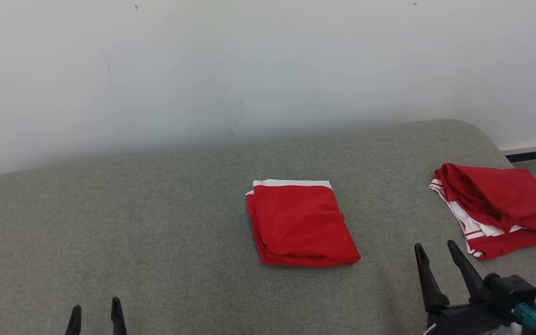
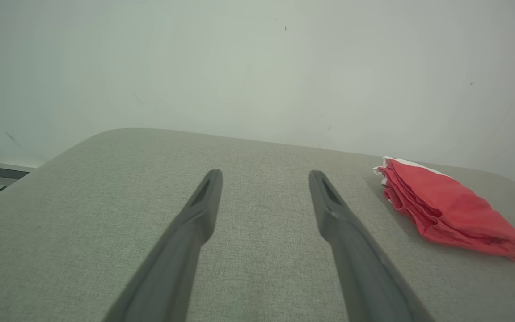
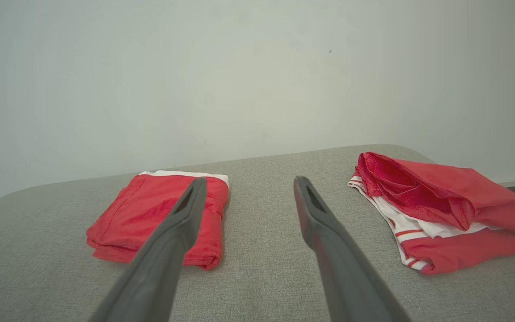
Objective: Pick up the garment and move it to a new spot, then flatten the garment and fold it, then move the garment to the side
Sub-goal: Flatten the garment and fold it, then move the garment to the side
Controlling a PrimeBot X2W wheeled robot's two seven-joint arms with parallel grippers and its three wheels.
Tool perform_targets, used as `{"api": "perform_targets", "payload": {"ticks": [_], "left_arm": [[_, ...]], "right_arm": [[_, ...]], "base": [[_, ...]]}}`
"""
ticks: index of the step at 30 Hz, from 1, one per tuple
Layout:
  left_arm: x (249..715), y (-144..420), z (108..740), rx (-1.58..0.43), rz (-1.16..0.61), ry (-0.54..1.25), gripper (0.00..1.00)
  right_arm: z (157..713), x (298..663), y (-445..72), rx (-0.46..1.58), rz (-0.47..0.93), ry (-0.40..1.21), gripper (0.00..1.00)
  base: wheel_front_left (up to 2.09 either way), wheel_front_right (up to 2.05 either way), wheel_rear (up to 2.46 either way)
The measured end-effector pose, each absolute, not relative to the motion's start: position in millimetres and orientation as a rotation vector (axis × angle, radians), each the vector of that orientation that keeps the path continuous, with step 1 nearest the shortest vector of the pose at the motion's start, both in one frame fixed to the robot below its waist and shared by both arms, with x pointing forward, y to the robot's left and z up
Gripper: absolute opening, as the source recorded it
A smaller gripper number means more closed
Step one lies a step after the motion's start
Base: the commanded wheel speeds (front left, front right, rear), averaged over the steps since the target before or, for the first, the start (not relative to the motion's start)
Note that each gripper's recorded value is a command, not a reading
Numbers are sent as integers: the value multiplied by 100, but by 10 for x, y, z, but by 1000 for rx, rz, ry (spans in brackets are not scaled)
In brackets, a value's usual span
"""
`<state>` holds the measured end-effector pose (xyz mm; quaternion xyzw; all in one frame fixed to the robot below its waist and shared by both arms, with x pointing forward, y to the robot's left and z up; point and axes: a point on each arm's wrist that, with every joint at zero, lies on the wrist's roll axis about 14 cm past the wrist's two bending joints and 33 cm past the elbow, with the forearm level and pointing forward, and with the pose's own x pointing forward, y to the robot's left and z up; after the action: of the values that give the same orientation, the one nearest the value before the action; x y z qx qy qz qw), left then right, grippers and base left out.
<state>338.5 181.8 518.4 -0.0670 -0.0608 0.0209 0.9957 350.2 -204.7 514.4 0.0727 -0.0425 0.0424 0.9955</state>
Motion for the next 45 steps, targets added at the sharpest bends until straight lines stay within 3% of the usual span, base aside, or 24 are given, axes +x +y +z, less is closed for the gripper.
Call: {"api": "perform_targets", "payload": {"ticks": [30,45], "left_arm": [[3368,1760,5177,-128,43,-119,100],[3478,1696,5286,-131,25,-151,100]], "right_arm": [[4912,3583,-2007,144,85,-5,100],[4780,4407,-1846,143,150,319,100]], "base": [[0,0,0],[0,0,0]]}}
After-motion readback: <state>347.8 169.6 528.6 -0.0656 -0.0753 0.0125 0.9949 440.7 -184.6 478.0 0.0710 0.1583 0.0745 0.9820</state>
